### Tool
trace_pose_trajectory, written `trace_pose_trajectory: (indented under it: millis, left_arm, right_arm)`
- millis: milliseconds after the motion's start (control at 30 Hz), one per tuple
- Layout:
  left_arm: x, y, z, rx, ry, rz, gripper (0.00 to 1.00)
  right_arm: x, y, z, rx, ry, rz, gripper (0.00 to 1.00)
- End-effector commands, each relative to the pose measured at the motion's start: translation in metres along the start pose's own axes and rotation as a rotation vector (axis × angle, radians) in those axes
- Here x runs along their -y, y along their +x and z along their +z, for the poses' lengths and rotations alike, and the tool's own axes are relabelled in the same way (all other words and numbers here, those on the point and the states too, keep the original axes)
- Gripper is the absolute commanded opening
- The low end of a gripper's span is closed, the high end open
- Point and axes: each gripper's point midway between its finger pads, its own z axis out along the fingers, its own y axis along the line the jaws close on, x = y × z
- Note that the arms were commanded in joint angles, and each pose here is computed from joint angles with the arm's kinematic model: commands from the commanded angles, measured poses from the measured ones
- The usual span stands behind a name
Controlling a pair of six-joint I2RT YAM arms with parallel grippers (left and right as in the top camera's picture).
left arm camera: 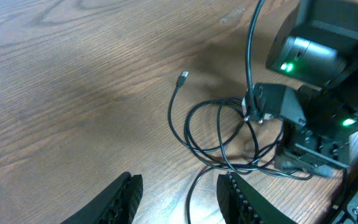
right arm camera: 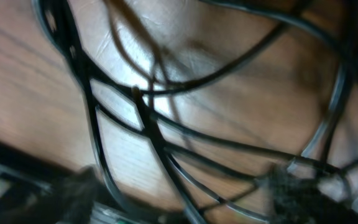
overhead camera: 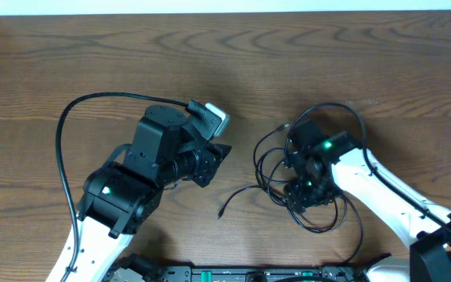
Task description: Untangle cables
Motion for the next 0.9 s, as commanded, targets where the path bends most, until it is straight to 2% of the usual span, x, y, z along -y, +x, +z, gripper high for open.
trace_pose_trajectory:
  millis: [0, 67, 200, 367, 533, 633, 733, 867]
  left_arm:
    - [-0.003, 0.001, 0.0, -0.004, -0.01, -0.003, 0.45]
    - [-0.003, 0.001, 0.0, -0.004, -0.01, -0.003, 0.45]
    - [-0.003, 0.001, 0.0, -0.004, -0.01, -0.003, 0.45]
    - [-0.003, 0.001, 0.0, -0.004, -0.01, -0.003, 0.45]
    - [-0.003, 0.001, 0.0, -0.005, -0.01, -0.003, 0.45]
    - [-0.003, 0.001, 0.0, -0.005, -0.01, -0.003, 0.45]
    - [-0.003, 0.001, 0.0, -0.005, -0.01, -0.003, 0.45]
    - [-0.003, 0.001, 0.0, -0.004, -0.01, -0.003, 0.45]
  right_arm:
    - [-0.006, 0.008, 0.016, 0.001, -0.045, 0.043, 0.27]
    - [-0.007, 0.007, 0.024, 0.014, -0.058, 0.078, 0.01]
    - [-0.015, -0.011, 0.026, 0.089, -0.112, 0.11, 0.01]
    - [-0.024, -0.081, 0.0, 0.362, -0.181, 0.154, 0.01]
    - [-0.028, -0.168, -0.09, 0.732, -0.237, 0.105, 0.01]
    - [-0.028, -0.2, -0.161, 0.905, -0.254, 0.082, 0.01]
    - [-0.04, -0.214, -0.228, 1.034, -0.287, 0.005, 0.01]
    - [-0.055, -0.213, -0.309, 1.161, -0.283, -0.083, 0.01]
